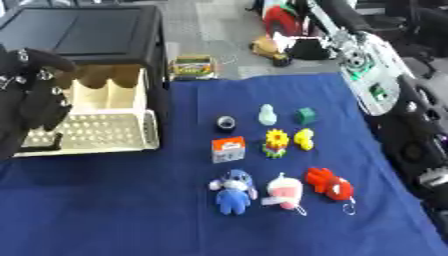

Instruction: Pick up objects from table and place into drawer.

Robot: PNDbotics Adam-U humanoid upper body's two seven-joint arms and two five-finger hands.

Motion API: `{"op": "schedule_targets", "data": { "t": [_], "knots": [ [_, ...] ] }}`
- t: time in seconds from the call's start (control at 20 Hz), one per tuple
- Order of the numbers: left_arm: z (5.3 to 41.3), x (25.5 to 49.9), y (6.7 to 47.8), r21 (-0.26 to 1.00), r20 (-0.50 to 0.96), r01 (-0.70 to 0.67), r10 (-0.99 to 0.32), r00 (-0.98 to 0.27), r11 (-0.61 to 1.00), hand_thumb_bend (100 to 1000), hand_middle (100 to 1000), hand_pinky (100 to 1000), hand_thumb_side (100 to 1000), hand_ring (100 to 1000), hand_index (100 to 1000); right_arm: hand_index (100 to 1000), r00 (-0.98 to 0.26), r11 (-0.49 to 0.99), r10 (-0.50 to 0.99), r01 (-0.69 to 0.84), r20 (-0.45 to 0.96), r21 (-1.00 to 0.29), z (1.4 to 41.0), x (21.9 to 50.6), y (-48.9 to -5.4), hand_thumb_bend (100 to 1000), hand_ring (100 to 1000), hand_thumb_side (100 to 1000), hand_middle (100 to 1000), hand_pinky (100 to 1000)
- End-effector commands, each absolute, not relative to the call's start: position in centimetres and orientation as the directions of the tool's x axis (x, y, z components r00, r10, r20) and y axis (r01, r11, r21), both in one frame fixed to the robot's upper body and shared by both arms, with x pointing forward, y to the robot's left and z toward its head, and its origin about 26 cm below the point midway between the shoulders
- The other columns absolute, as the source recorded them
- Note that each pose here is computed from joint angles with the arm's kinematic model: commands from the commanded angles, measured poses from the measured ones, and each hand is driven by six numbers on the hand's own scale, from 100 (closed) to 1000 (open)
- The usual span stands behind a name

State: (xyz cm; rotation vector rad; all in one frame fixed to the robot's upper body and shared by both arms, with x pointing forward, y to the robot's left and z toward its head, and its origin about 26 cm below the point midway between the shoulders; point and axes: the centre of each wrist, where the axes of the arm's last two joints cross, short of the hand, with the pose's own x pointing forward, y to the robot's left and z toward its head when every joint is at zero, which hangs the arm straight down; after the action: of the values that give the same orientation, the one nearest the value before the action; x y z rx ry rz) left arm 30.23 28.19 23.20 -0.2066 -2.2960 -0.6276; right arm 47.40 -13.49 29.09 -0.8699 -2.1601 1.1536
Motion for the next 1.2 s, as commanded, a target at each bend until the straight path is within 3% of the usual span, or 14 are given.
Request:
{"op": "schedule_targets", "data": {
  "t": [0.05,1.2],
  "knots": [
    [24.2,30.1,28.3,0.389,0.678,0.317,-0.036,-0.734,0.865,197,100,100,1000,100,683,626,-0.687,0.462,0.713,0.314,0.137,-0.829,31.3,46.5,-11.7,100,519,353,458,385],
    [24.8,30.2,28.0,0.368,0.674,0.334,-0.002,-0.739,0.868,199,100,100,1000,100,698,621,-0.818,0.61,0.54,0.219,0.197,-0.762,31.6,42.8,-3.0,100,508,343,448,370]
  ]
}}
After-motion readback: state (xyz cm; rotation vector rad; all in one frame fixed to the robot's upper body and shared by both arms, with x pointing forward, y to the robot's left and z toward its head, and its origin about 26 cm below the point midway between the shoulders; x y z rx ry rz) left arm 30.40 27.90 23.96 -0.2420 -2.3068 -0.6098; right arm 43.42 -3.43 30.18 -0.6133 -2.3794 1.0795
